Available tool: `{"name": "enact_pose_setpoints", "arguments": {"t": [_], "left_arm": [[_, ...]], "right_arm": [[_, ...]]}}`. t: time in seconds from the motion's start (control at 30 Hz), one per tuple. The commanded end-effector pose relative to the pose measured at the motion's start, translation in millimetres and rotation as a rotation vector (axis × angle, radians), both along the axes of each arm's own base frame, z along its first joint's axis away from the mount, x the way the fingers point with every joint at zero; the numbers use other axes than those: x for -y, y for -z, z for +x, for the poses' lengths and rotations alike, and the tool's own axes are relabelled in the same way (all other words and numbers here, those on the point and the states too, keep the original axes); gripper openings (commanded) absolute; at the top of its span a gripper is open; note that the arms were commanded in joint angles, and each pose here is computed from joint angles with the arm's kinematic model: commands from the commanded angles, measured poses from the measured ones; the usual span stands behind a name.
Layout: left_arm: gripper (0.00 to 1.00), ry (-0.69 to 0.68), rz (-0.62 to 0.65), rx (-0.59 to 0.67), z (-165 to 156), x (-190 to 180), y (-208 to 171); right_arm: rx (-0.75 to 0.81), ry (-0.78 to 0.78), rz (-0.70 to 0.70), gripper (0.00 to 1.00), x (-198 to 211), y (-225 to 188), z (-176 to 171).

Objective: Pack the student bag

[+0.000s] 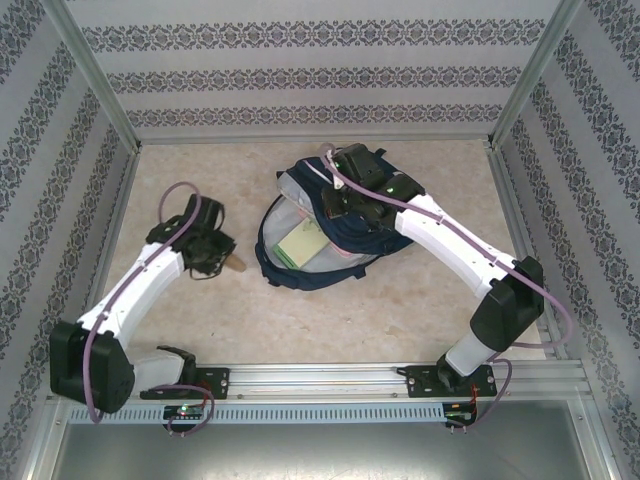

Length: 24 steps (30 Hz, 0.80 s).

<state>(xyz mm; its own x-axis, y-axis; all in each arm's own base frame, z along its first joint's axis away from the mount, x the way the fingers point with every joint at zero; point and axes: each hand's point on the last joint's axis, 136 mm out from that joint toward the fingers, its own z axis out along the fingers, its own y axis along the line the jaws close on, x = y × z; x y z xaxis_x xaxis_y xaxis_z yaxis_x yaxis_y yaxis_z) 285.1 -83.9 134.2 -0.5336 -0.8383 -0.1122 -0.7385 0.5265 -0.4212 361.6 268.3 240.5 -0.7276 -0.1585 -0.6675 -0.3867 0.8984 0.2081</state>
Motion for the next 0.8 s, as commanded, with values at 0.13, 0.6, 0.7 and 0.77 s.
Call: {"name": "enact_pose_setpoints", "arguments": {"t": [0.13, 0.6, 0.7, 0.77], "left_arm": [[0.28, 0.264, -0.032, 0.135, 48, 86, -28], [0.28, 0.699, 0.219, 0.042, 89, 87, 10], [0.29, 0.727, 0.206, 0.057, 104, 82, 20], [0.3, 0.766, 0.183, 0.071, 114, 89, 26]], "right_arm": [[0.004, 0.034, 0.166, 0.0, -2, -28, -1], [-0.013, 0.038, 0.176, 0.0, 3, -23, -11], [-0.014, 0.035, 0.179, 0.0, 3, -22, -12], [-0.018, 0.03, 0.181, 0.0, 2, -22, -14]]}}
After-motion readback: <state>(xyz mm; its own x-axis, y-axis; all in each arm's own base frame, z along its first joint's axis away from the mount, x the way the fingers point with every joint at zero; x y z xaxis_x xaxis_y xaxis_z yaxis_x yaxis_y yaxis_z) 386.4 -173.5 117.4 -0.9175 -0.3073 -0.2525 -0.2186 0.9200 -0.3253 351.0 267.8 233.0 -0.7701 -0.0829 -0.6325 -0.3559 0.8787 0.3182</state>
